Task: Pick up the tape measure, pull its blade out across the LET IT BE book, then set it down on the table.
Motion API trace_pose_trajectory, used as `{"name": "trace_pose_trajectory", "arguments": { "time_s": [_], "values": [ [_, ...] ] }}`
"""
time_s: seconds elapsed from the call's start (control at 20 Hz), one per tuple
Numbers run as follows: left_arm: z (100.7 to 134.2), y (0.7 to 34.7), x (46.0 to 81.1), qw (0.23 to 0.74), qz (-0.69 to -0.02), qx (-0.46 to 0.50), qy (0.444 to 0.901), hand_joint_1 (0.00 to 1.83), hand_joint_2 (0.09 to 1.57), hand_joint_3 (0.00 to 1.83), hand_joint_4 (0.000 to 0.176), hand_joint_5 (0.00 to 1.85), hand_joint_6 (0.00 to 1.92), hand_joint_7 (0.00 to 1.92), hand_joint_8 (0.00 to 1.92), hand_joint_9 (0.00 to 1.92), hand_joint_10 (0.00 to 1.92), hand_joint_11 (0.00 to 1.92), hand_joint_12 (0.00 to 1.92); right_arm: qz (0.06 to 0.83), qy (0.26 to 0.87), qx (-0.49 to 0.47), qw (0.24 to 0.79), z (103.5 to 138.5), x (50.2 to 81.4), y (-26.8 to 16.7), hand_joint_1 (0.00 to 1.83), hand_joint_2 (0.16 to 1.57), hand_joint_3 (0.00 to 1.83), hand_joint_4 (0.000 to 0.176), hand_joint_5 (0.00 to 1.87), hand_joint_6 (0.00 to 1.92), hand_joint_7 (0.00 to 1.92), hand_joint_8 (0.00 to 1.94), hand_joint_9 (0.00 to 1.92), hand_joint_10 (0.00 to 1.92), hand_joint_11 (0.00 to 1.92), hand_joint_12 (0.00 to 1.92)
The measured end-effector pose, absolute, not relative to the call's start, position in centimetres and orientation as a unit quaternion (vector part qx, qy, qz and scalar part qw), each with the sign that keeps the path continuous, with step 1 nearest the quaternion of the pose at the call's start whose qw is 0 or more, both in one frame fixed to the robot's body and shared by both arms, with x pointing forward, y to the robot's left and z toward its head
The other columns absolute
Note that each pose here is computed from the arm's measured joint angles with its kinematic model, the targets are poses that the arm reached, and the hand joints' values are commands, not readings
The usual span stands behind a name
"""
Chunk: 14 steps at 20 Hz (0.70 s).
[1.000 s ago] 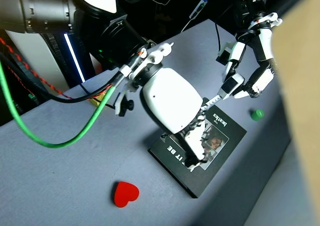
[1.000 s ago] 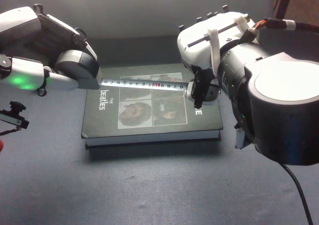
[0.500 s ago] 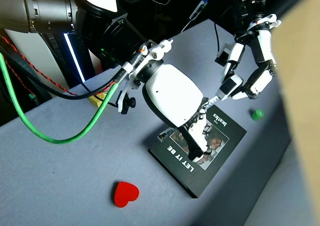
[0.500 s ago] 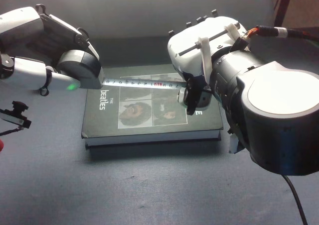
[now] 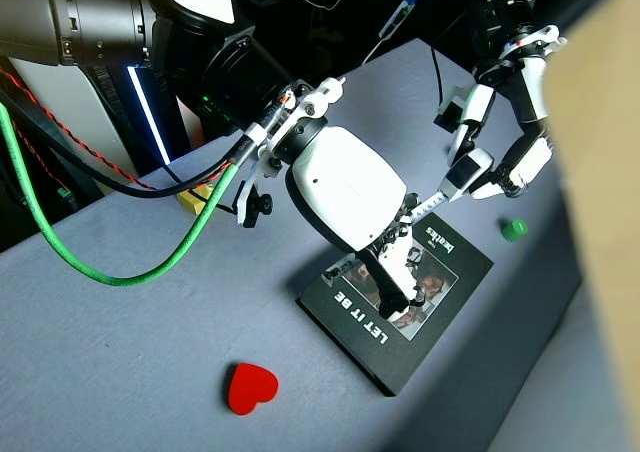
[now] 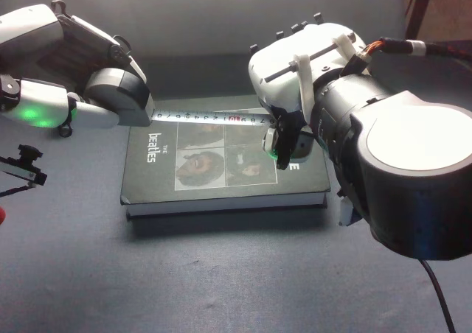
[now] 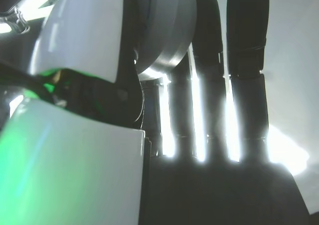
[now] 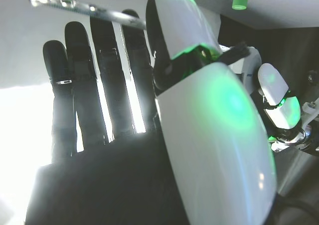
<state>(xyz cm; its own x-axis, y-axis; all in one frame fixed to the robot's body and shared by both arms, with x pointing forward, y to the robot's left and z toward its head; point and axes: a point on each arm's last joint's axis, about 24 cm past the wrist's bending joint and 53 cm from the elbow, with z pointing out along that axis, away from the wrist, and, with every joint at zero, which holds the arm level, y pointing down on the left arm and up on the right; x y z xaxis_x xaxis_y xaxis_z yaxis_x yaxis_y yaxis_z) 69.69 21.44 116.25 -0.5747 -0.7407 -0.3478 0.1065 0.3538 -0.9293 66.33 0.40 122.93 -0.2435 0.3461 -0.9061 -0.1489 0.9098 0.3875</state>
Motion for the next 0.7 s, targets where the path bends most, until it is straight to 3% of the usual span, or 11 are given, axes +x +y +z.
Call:
{"name": "trace_pose_trajectory", "arguments": {
  "time_s": [0.2, 0.25, 0.3, 0.35, 0.4, 0.5, 0.7],
  "values": [
    [116.23, 21.47, 69.69, 0.404, -0.524, -0.222, 0.716, 1.39, 1.07, 0.00, 0.000, 1.04, 0.62, 1.08, 0.80, 1.02, 1.17, 1.02, 0.93, 0.204, 0.758, 0.064, 0.616, 123.23, 66.38, 0.45, 0.95, 1.15, 0.00, 0.000, 0.81, 0.04, 0.80, 0.02, 0.68, 0.02, 0.29, 1.00],
    [116.23, 21.46, 69.69, 0.404, -0.523, -0.222, 0.716, 1.39, 1.07, 0.00, 0.000, 1.04, 0.62, 1.08, 0.80, 1.02, 1.17, 1.02, 0.93, 0.204, 0.758, 0.064, 0.616, 123.22, 66.37, 0.44, 1.13, 1.18, 0.00, 0.000, 0.82, 0.98, 0.90, 0.87, 0.87, 0.13, 0.48, 1.16],
    [116.23, 21.47, 69.69, 0.404, -0.524, -0.222, 0.716, 1.39, 1.07, 0.00, 0.000, 1.04, 0.62, 1.08, 0.80, 1.02, 1.17, 1.02, 0.93, 0.204, 0.758, 0.064, 0.616, 123.23, 66.38, 0.45, 1.20, 1.17, 0.00, 0.000, 0.80, 1.09, 0.96, 1.10, 0.93, 0.52, 0.62, 1.29],
    [116.23, 21.47, 69.70, 0.404, -0.524, -0.222, 0.716, 1.39, 1.07, 0.00, 0.000, 1.04, 0.63, 1.08, 0.79, 1.02, 1.17, 1.02, 0.93, 0.206, 0.757, 0.064, 0.617, 123.29, 66.38, 0.48, 1.24, 1.15, 0.00, 0.000, 0.85, 0.99, 1.00, 1.16, 0.92, 0.91, 0.74, 1.40],
    [116.23, 21.47, 69.70, 0.404, -0.524, -0.222, 0.716, 1.39, 1.07, 0.00, 0.000, 1.03, 0.65, 1.09, 0.78, 1.02, 1.17, 1.02, 0.94, 0.206, 0.757, 0.064, 0.617, 123.29, 66.37, 0.48, 1.25, 1.14, 0.00, 0.000, 0.88, 0.94, 1.00, 1.20, 0.90, 1.11, 0.77, 1.47],
    [116.23, 21.46, 69.69, 0.404, -0.524, -0.222, 0.716, 1.39, 1.07, 0.00, 0.000, 1.04, 0.66, 1.06, 0.81, 1.03, 1.16, 1.02, 0.96, 0.208, 0.757, 0.064, 0.616, 123.28, 66.36, 0.54, 1.25, 1.15, 0.00, 0.000, 0.87, 0.95, 0.99, 1.22, 0.87, 1.18, 0.78, 1.47],
    [116.16, 21.50, 69.68, 0.404, -0.523, -0.222, 0.717, 1.39, 1.08, 0.00, 0.000, 1.03, 0.66, 1.04, 0.85, 1.03, 1.16, 1.01, 0.97, 0.208, 0.756, 0.063, 0.617, 123.39, 66.27, 0.57, 1.25, 1.15, 0.00, 0.000, 0.86, 0.97, 0.98, 1.22, 0.83, 1.14, 0.70, 1.41]
  ]
}}
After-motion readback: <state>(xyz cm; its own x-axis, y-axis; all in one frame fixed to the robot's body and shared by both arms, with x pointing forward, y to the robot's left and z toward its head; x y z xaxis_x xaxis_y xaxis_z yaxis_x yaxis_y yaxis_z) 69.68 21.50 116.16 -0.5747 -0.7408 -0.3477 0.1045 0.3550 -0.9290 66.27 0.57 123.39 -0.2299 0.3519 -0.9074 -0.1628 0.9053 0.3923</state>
